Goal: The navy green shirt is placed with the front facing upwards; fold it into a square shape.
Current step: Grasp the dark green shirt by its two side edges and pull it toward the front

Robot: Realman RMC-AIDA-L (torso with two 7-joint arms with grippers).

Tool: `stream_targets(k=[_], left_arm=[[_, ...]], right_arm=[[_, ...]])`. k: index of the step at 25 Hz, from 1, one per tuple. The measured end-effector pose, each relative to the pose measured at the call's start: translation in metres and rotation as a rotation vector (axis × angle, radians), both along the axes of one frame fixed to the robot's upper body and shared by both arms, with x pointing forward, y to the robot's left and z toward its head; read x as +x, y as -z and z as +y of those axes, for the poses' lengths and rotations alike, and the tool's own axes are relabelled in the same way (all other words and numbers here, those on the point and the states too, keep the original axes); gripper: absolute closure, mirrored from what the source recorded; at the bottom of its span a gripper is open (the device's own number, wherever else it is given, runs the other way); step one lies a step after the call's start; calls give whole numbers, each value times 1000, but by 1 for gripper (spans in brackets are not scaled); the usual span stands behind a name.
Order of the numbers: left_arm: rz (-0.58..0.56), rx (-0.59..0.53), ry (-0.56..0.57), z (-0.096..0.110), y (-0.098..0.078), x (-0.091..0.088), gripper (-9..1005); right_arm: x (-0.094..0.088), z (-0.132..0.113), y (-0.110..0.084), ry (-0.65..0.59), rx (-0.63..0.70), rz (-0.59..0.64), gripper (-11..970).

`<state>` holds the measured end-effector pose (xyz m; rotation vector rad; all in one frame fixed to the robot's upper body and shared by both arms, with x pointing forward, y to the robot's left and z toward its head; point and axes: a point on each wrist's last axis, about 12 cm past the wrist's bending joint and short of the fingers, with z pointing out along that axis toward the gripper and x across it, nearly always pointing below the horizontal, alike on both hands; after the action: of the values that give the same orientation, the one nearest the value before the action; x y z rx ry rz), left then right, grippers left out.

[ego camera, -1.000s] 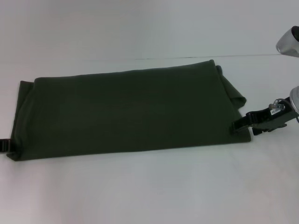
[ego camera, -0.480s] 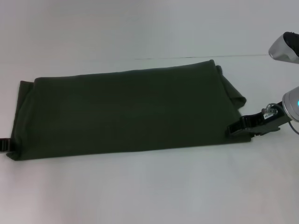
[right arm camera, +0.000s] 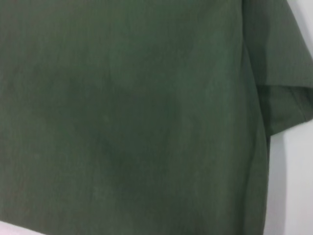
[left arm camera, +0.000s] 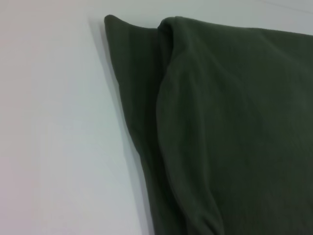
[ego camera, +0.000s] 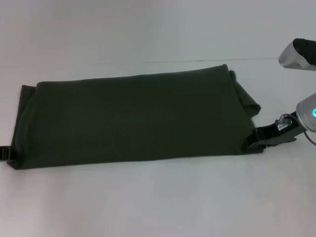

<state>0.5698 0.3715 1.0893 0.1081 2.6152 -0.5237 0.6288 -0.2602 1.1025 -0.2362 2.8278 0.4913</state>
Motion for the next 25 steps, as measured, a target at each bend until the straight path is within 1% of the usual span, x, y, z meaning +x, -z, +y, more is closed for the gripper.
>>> stream_targets(k=[5, 10, 16, 20, 23, 24, 25], left_arm=[[0, -1, 1, 0, 0, 0, 953], [1, -1, 3, 0, -1, 0, 949], [12, -7, 18, -2, -2, 0, 945], [36, -25, 44, -2, -6, -3, 942], [57, -29, 61, -1, -9, -5, 940], [93, -30, 89, -1, -12, -9, 939], [104, -33, 99, -1, -13, -11, 938]], right_arm=[[-1, 0, 0, -1, 0, 4, 516], [-2, -1, 0, -2, -1, 5, 748], [-3, -4, 0, -11, -8, 12, 925], [-7, -5, -4, -50, -3, 48, 927], [-15, -7, -9, -87, 6, 93, 928], [-18, -8, -11, -100, 10, 112, 928], [-21, -10, -12, -113, 13, 131, 928]])
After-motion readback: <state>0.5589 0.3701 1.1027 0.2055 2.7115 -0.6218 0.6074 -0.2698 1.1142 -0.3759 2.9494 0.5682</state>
